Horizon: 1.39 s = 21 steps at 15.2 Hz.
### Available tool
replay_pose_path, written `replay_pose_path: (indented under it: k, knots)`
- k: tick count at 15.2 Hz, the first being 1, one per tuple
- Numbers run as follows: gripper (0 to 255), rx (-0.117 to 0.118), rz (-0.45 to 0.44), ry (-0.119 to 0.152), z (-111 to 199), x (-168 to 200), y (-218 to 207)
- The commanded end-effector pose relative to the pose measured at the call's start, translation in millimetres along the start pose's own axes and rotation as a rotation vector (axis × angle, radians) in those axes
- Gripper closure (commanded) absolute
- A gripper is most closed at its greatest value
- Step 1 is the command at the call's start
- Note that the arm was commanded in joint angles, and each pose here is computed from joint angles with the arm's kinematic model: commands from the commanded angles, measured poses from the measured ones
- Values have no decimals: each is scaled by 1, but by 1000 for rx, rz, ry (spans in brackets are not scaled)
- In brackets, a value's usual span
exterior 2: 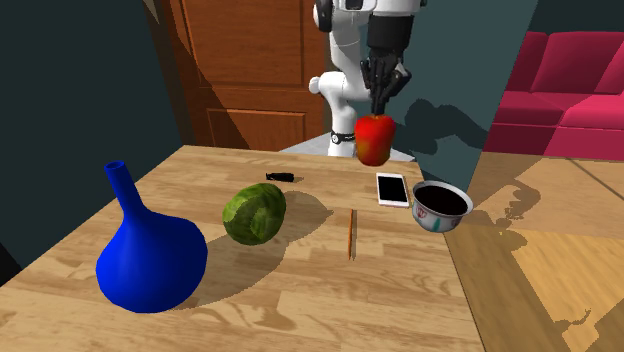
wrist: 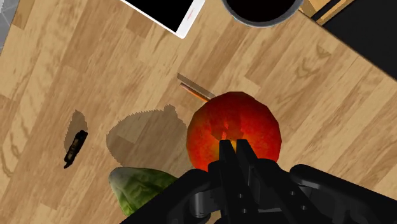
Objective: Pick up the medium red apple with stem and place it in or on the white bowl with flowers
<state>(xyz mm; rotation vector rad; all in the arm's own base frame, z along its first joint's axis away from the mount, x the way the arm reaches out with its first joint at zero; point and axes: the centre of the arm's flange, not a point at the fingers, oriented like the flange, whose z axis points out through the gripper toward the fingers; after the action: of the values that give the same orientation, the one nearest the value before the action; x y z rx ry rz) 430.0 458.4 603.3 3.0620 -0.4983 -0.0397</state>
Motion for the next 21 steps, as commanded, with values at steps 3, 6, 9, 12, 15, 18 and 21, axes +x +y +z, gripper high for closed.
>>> replay_pose_path:
  k: [3,6,9,12,15,18,21]
  knots:
    - [255,0,1,0,-10,-47,-18]
    - [255,0,1,0,-19,-83,-32]
    - [255,0,1,0,-27,-119,-45]
    - [255,0,1,0,-35,-155,-59]
    - [255,0,1,0,-35,-178,-68]
    - [255,0,1,0,-19,-177,-68]
    - [255,0,1,0,-3,-177,-69]
